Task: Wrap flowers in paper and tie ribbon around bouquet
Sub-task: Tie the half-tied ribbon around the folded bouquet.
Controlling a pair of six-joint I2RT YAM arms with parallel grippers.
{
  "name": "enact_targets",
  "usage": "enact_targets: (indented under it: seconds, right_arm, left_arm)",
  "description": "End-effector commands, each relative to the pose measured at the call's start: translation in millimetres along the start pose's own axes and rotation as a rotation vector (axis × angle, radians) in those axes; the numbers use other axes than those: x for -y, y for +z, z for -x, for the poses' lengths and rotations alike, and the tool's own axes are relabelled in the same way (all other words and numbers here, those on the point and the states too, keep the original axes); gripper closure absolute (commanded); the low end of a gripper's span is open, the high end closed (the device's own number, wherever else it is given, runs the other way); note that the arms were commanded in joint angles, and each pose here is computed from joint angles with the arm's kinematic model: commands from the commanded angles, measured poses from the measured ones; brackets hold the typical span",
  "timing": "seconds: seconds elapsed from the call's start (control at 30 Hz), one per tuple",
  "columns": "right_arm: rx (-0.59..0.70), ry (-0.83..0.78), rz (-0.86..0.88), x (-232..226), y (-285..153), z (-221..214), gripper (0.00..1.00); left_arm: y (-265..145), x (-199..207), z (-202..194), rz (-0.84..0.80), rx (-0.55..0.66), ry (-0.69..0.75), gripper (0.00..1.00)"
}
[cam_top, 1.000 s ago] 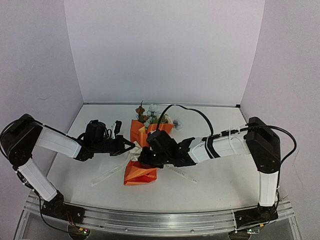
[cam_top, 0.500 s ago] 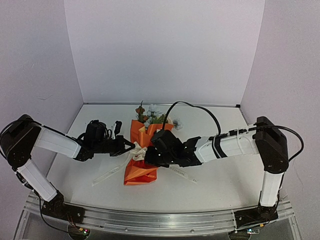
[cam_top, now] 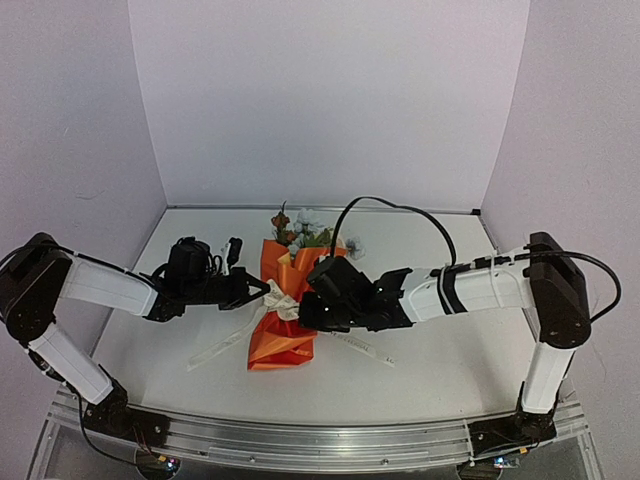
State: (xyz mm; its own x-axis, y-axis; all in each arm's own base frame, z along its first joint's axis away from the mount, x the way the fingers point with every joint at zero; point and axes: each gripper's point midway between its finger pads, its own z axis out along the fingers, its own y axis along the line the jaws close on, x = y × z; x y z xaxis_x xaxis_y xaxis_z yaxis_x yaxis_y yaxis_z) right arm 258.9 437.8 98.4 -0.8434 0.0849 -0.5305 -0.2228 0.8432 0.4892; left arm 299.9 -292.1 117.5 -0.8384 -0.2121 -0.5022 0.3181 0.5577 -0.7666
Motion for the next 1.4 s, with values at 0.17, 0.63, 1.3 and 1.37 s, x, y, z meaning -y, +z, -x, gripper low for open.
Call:
enact_targets:
  seconds: [0.17, 0.63, 1.3, 1.37]
  right_arm:
    - [-0.011, -0.060, -0.165, 39, -16, -2, 1.00]
    - [-0.009, -0.098, -0.226, 57, -23, -2, 1.00]
    - [-0.075, -0.238, -0.267, 52, -24, 0, 1.00]
    - [-0.083, -0.245, -0.259, 49, -22, -1, 1.00]
  left_arm:
    - [-11, -6, 35, 0.074, 0.121, 0.017, 0.96]
    - [-26, -27, 35, 0.186, 0.167, 0.002, 0.98]
    - [-29, 2, 42, 0.144, 0.099, 0.164, 0.91]
    - [-25, 3, 40, 0.128, 0.085, 0.157, 0.91]
